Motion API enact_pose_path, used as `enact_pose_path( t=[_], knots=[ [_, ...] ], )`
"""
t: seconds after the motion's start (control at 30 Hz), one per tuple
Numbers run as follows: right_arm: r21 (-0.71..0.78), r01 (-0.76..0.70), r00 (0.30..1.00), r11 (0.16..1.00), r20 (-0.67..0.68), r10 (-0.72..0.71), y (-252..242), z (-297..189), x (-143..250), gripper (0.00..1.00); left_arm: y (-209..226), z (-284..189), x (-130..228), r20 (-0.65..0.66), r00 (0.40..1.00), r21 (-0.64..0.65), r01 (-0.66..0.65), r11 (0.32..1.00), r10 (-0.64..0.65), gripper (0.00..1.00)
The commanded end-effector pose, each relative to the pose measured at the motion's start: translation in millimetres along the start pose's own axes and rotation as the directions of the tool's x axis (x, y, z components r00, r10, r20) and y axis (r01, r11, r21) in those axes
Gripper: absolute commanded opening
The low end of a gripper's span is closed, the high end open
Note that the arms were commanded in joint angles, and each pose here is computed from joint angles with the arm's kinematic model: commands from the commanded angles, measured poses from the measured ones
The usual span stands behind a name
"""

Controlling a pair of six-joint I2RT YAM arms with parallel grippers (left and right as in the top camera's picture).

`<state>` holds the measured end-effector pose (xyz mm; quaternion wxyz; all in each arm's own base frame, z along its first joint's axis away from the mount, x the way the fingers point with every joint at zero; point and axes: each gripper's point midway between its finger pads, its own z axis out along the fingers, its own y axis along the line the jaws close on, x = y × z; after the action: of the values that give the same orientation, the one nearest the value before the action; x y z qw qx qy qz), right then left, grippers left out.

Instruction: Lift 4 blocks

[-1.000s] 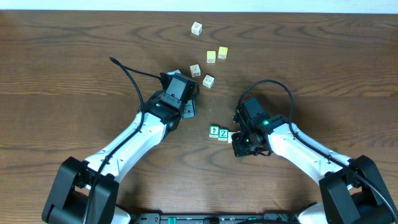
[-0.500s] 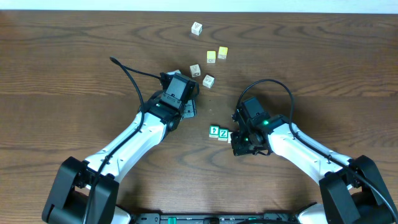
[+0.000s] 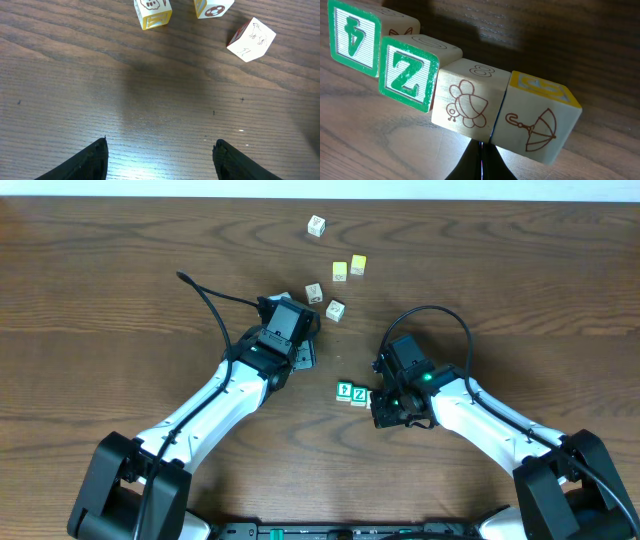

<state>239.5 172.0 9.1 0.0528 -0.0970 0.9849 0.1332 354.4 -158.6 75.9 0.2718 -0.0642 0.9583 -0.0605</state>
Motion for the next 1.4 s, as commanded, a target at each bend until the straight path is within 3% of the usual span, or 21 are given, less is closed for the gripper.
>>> enact_pose_path(
  t=[0.0,0.73,1.1,1.37],
  knots=[
    [0.015,-0.002,1.000,1.000,-0.010,0.002,0,4,4,0.01,4,4,7,-0.019,1.000,-0.011,-0.020,1.000,0.020,0.68],
    [0.009,0.003,1.000,1.000,0.016,-0.003,1,4,-2,0.01,4,4,7,-0.019,1.000,-0.011,-0.020,1.000,0.020,0.68],
    [0.048,0.000,0.995,0.999,-0.097,0.005,-4,3,27,0.01,4,4,7,-0.019,1.000,-0.011,-0.020,1.000,0.020,0.68],
    [0.233,-0.131,0.984,0.964,-0.087,0.155,-35,-2,36,0.01,4,4,7,-0.019,1.000,-0.011,-0.021,1.000,0.021,0.68]
  ],
)
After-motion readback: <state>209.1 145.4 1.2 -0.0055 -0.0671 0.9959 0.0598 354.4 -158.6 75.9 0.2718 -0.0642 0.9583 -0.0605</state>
